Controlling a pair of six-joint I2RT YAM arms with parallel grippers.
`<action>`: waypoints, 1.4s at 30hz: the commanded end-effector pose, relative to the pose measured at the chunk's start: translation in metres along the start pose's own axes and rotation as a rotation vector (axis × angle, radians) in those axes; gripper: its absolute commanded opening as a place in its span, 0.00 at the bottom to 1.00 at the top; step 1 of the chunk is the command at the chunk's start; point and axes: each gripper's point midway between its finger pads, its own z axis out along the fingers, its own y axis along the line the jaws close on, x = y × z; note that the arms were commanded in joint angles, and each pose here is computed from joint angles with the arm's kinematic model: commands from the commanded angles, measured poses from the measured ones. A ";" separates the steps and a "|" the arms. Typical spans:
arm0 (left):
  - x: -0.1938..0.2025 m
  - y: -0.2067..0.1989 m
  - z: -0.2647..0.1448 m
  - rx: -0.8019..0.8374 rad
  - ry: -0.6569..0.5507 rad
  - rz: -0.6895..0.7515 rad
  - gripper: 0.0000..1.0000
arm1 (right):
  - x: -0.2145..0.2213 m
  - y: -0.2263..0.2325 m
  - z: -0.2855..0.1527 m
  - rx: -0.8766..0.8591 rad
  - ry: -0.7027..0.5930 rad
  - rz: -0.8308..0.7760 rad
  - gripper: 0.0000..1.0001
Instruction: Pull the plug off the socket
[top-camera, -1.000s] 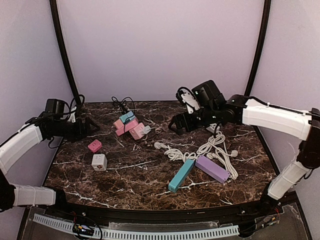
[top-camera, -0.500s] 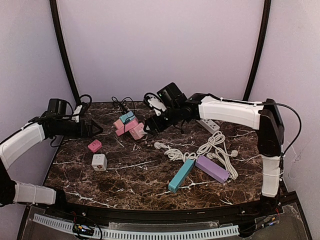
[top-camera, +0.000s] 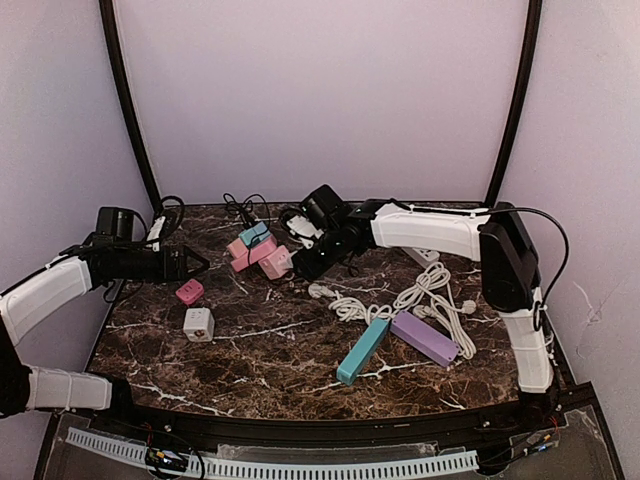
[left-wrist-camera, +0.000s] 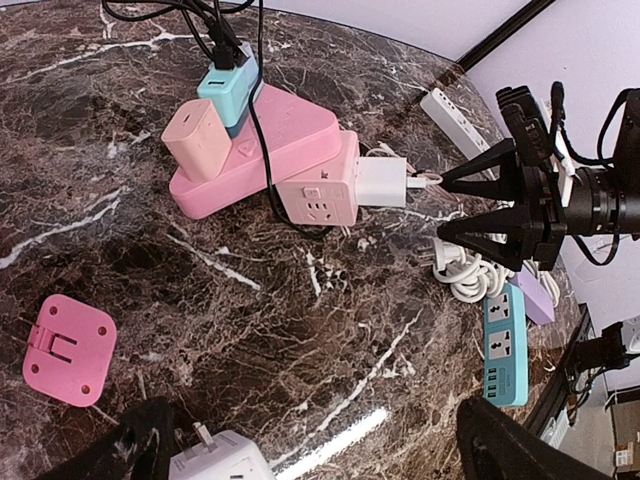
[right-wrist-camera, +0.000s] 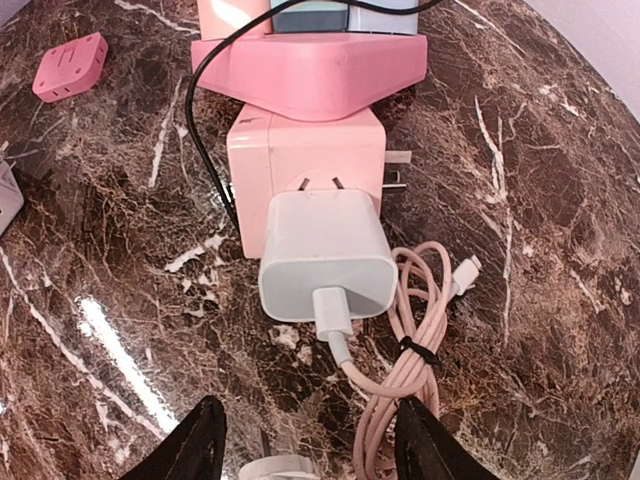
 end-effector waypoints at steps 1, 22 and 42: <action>0.004 -0.005 0.003 0.040 0.005 -0.008 0.99 | 0.001 -0.013 0.005 0.046 0.016 -0.017 0.57; 0.010 -0.014 0.005 0.107 0.007 -0.016 0.99 | -0.003 0.003 -0.039 0.031 -0.027 0.007 0.00; 0.033 -0.055 0.035 0.178 -0.044 -0.198 0.98 | 0.022 0.081 -0.111 -0.205 -0.015 0.168 0.00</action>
